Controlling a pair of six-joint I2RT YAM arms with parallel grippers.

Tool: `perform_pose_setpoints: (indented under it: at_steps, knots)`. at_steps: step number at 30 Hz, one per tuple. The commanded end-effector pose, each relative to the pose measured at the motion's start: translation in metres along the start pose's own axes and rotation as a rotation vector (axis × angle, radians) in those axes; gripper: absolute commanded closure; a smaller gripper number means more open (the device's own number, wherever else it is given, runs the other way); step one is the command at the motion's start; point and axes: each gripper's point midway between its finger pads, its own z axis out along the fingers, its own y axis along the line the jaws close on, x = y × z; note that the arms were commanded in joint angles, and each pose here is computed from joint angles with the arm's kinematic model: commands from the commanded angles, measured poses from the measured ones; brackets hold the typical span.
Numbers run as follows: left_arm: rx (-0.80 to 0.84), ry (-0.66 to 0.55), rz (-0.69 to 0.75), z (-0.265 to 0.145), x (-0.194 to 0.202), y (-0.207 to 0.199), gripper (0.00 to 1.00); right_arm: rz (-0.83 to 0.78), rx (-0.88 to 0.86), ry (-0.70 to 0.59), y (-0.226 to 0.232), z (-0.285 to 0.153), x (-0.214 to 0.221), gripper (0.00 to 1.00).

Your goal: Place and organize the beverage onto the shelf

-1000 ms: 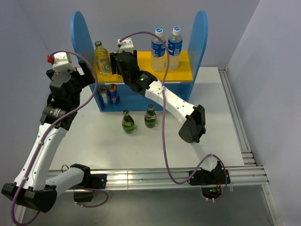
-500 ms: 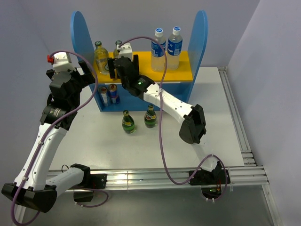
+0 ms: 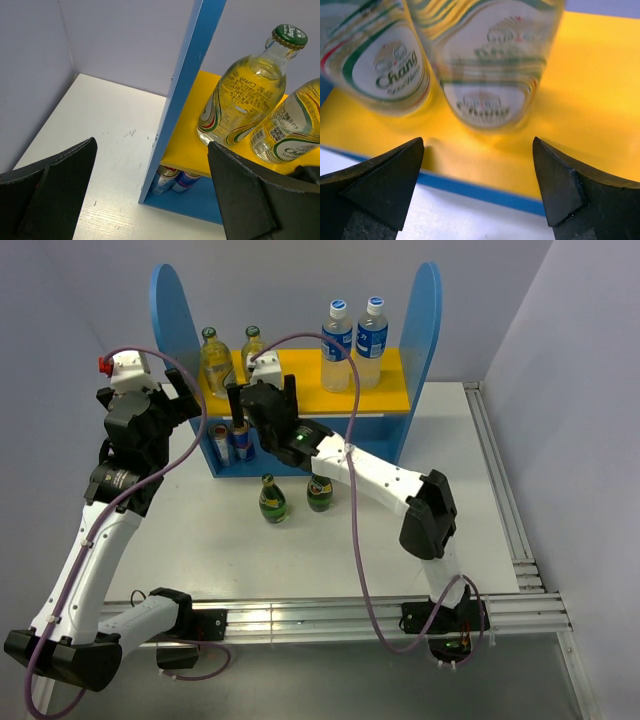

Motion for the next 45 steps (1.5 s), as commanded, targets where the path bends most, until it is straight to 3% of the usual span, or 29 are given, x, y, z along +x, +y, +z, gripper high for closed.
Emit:
perform_pose_setpoints:
  at_steps: [1, 5, 7, 8, 10, 11, 13, 14, 16, 17, 18, 20, 22, 25, 29, 32, 38, 45]
  knots:
    - [0.027, -0.057, -0.026, -0.005, -0.016, -0.003, 0.01, 0.092, 0.001, -0.043, -0.005, -0.028, -0.025, 0.04]
    - [0.025, -0.064, -0.023, -0.006, -0.018, -0.002, 0.01, 0.087, 0.007, -0.025, -0.009, -0.052, -0.003, 0.04]
    - [0.031, -0.062, -0.019, -0.006, -0.017, -0.002, 0.01, 0.111, 0.007, -0.053, -0.013, -0.073, -0.015, 0.04]
    - [0.031, -0.062, -0.017, -0.006, -0.017, -0.002, 0.01, 0.089, -0.003, -0.039, -0.007, -0.086, -0.002, 0.04]
    - [0.071, -0.052, -0.014, -0.006, -0.015, -0.010, 0.01, 0.129, 0.010, -0.078, -0.018, -0.118, -0.019, 0.04]
    - [0.100, -0.052, -0.008, -0.008, -0.015, -0.015, 0.01, 0.099, -0.009, -0.051, -0.014, -0.134, 0.002, 0.04]
    - [0.194, -0.047, 0.006, -0.014, -0.014, -0.035, 0.01, 0.173, -0.024, -0.076, -0.028, -0.169, -0.008, 0.04]
    - [0.224, -0.046, 0.024, -0.018, -0.013, -0.042, 0.01, 0.143, -0.027, -0.043, -0.034, -0.178, 0.020, 0.04]
    - [0.259, -0.012, 0.057, -0.025, -0.004, -0.058, 0.01, 0.202, -0.062, -0.039, -0.042, -0.214, 0.025, 0.04]
    - [0.260, 0.002, 0.066, -0.028, -0.002, -0.063, 0.01, 0.143, -0.045, 0.002, -0.053, -0.222, 0.056, 0.04]
    - [0.300, 0.003, 0.065, -0.039, -0.007, -0.077, 0.01, 0.207, -0.046, 0.003, -0.060, -0.235, 0.058, 0.04]
    - [0.298, 0.054, 0.073, -0.050, 0.003, -0.080, 0.01, 0.148, -0.047, 0.054, -0.071, -0.256, 0.095, 0.04]
    - [0.321, 0.095, 0.062, -0.066, 0.017, -0.088, 0.01, 0.202, -0.056, 0.088, -0.073, -0.268, 0.119, 0.03]
    - [0.355, 0.150, -0.006, -0.093, 0.042, -0.085, 0.01, 0.192, -0.054, 0.156, -0.088, -0.270, 0.169, 0.03]
    - [0.380, 0.253, -0.085, -0.116, 0.098, -0.086, 0.01, 0.212, -0.076, 0.180, -0.085, -0.267, 0.188, 0.02]
    - [0.386, 0.292, -0.157, -0.130, 0.118, -0.088, 0.01, 0.223, -0.068, 0.185, -0.082, -0.259, 0.191, 0.02]
    - [0.412, 0.399, -0.161, -0.150, 0.209, -0.099, 0.01, 0.223, -0.062, 0.221, -0.087, -0.227, 0.208, 0.01]
    - [0.414, 0.412, -0.134, -0.144, 0.266, -0.112, 0.01, 0.202, -0.008, 0.225, -0.095, -0.194, 0.215, 0.01]
